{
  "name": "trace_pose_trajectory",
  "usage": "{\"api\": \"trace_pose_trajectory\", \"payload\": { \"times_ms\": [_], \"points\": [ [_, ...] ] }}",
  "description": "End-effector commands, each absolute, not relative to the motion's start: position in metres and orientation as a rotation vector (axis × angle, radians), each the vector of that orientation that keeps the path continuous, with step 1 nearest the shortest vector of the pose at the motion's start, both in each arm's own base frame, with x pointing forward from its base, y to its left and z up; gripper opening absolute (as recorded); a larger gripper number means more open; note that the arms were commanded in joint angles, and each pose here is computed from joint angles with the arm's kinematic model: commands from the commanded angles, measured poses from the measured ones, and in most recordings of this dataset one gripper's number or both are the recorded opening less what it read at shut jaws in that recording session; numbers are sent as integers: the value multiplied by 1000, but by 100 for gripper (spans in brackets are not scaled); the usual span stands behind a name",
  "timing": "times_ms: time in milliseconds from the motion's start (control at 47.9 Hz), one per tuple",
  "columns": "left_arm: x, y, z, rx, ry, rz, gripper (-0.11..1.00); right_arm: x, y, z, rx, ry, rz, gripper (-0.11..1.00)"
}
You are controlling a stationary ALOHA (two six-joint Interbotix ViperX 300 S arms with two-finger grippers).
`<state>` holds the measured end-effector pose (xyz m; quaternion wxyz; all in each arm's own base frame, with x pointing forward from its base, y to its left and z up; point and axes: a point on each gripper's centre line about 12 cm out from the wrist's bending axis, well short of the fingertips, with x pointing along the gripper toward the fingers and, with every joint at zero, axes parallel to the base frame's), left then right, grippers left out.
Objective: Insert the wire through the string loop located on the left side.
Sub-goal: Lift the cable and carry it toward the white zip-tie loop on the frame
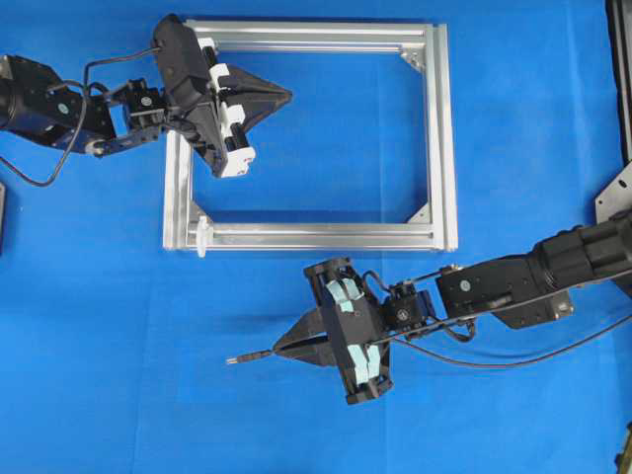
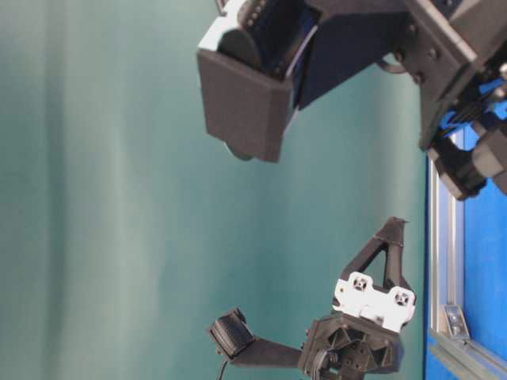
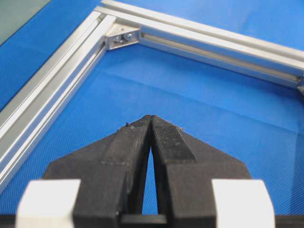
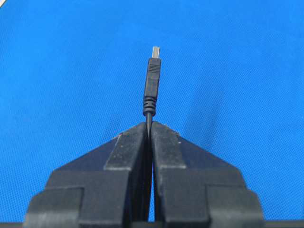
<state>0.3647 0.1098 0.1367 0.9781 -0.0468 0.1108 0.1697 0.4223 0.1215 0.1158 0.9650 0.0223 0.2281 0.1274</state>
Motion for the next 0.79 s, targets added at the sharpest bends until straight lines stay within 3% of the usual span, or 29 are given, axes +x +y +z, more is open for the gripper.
{"api": "trace_pose_trajectory", "payload": {
  "times_ms": [0, 772],
  "points": [
    [366, 110, 152, -90, 179, 339, 0, 425, 122, 135, 51, 413, 262, 0],
    [367, 110, 152, -89, 177, 337, 0, 426, 117, 134, 52, 417, 249, 0]
  ]
}}
